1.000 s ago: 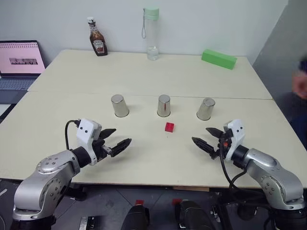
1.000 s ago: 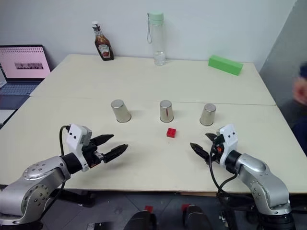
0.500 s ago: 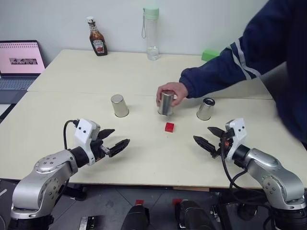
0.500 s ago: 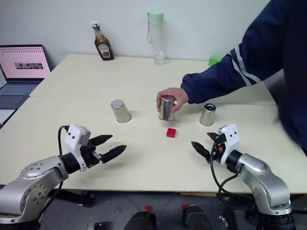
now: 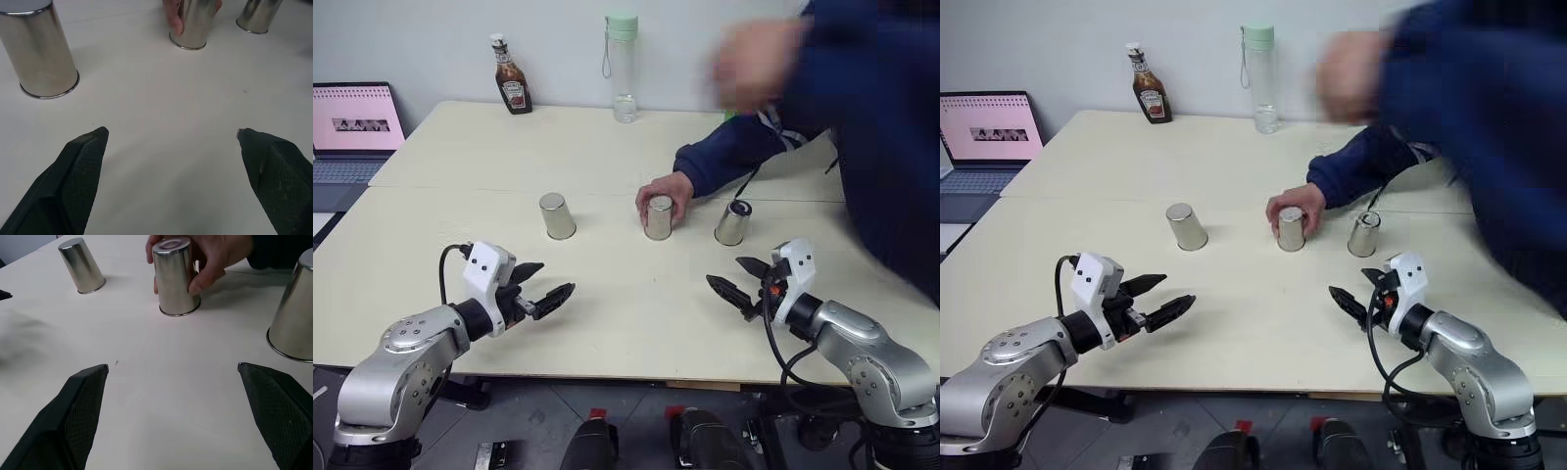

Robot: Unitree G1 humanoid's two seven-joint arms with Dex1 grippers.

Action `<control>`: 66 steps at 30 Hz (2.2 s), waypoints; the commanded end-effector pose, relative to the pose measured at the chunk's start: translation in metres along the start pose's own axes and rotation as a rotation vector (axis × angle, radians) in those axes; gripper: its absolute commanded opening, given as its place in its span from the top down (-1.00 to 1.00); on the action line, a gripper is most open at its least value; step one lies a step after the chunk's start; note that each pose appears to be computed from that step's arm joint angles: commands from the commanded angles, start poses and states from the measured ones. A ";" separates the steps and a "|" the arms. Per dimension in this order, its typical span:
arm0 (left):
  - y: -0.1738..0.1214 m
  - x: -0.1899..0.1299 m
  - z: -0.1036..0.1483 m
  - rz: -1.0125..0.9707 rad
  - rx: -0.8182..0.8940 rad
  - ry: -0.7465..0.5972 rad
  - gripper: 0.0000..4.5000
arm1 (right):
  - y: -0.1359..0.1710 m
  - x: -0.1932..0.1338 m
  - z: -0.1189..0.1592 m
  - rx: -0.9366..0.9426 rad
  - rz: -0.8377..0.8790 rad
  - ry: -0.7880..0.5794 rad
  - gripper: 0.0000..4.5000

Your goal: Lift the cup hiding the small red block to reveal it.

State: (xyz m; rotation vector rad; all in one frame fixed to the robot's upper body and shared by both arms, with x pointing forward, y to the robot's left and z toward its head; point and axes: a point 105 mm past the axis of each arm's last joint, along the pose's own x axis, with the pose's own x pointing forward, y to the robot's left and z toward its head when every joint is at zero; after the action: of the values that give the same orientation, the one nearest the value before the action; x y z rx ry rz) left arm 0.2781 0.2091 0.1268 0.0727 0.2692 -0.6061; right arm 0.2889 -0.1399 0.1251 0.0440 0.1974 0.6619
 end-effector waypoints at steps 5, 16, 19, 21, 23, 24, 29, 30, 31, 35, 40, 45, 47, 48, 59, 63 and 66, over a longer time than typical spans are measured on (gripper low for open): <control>0.004 -0.002 0.015 0.006 0.058 -0.025 -0.99 | -0.004 -0.005 0.010 -0.028 -0.002 -0.048 -1.00; 0.004 -0.004 0.015 0.009 0.059 -0.021 -0.99 | -0.007 -0.003 0.006 -0.023 -0.002 -0.055 -1.00; 0.005 -0.004 0.016 0.012 0.060 -0.022 -0.99 | -0.006 -0.003 0.008 -0.026 0.000 -0.061 -1.00; 0.005 -0.005 0.015 0.016 0.060 -0.020 -0.99 | -0.004 -0.002 0.009 -0.027 0.003 -0.062 -1.00; 0.009 -0.008 0.015 0.032 0.064 -0.019 -0.99 | -0.003 -0.002 0.009 -0.030 0.010 -0.059 -1.00; 0.011 -0.010 0.016 0.046 0.066 -0.021 -0.99 | -0.002 -0.003 0.009 -0.030 0.012 -0.059 -1.00; 0.031 -0.017 0.024 0.169 0.088 -0.061 -0.99 | 0.001 -0.005 0.016 -0.059 0.054 -0.047 -1.00; 0.035 -0.018 0.025 0.202 0.092 -0.076 -0.99 | 0.007 -0.005 0.019 -0.058 0.089 -0.048 -1.00; 0.039 -0.019 0.027 0.236 0.090 -0.095 -0.99 | 0.014 -0.005 0.021 -0.060 0.129 -0.048 -1.00; 0.045 -0.019 0.028 0.322 0.075 -0.139 -0.99 | 0.041 -0.003 0.033 -0.070 0.277 -0.049 -1.00; 0.042 -0.013 0.018 0.334 0.063 -0.140 -0.99 | 0.054 0.000 0.046 -0.079 0.341 -0.065 -1.00; 0.047 -0.001 0.023 0.364 0.048 -0.187 -0.99 | 0.050 0.003 0.050 -0.100 0.318 -0.075 -1.00; 0.049 0.011 0.024 0.364 0.053 -0.204 -0.99 | 0.049 0.005 0.050 -0.112 0.307 -0.070 -1.00; 0.051 0.016 0.025 0.372 0.056 -0.215 -0.99 | 0.049 0.005 0.050 -0.114 0.304 -0.068 -1.00; 0.078 0.085 0.042 0.408 0.059 -0.311 -0.99 | 0.043 0.002 0.051 -0.123 0.238 -0.078 -1.00; 0.087 0.103 0.040 0.422 0.068 -0.305 -0.99 | 0.043 -0.003 0.051 -0.130 0.212 -0.079 -1.00; 0.090 0.109 0.039 0.427 0.079 -0.307 -0.99 | 0.042 -0.004 0.051 -0.141 0.200 -0.076 -1.00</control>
State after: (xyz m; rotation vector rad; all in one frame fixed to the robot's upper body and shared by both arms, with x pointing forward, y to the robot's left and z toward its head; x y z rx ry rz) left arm 0.4211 0.2161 0.1249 0.0808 -0.0225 -0.2031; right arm 0.2743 -0.1067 0.1667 -0.0174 0.1284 0.8749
